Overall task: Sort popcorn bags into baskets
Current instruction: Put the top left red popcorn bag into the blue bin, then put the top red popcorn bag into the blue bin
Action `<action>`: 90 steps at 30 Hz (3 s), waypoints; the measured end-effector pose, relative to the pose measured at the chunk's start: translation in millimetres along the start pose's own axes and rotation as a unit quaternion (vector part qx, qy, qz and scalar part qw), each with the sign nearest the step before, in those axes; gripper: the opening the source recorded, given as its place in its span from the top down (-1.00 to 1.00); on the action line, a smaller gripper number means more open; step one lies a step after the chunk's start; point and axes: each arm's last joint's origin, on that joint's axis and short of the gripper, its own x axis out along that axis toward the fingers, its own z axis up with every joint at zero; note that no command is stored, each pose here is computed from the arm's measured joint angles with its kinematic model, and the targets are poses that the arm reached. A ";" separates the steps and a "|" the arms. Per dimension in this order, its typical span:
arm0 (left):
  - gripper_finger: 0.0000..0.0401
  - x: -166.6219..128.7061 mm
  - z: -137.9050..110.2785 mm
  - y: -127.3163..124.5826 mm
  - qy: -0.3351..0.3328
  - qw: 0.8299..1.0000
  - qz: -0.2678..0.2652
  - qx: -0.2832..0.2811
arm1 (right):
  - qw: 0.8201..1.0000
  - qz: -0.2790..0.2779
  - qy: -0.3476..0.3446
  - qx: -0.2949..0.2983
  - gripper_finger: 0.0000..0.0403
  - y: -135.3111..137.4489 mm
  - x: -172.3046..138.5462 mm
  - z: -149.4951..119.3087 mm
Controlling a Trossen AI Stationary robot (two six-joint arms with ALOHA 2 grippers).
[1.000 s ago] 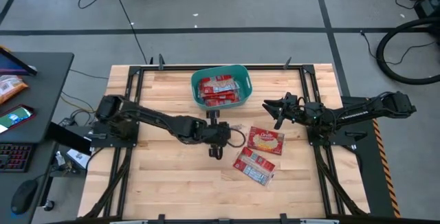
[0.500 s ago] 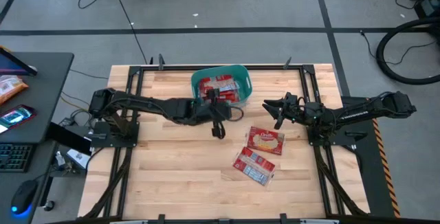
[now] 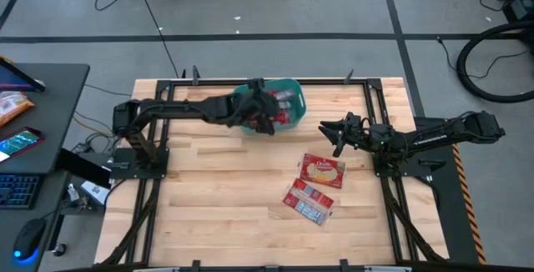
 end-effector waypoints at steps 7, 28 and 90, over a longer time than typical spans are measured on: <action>0.98 40.5 -27.1 21.3 0.044 0.999 -0.016 0.006 | 1.000 0.000 0.000 0.000 0.43 0.1 0.0 0.0; 0.19 28.0 2.5 -72.6 -0.072 0.940 -0.331 -0.039 | 1.000 0.001 -0.003 0.002 0.43 0.2 -0.1 0.7; 0.11 -29.4 5.5 -196.1 0.040 0.951 -0.307 -0.022 | 1.000 0.002 -0.006 0.003 0.43 0.3 -0.1 1.2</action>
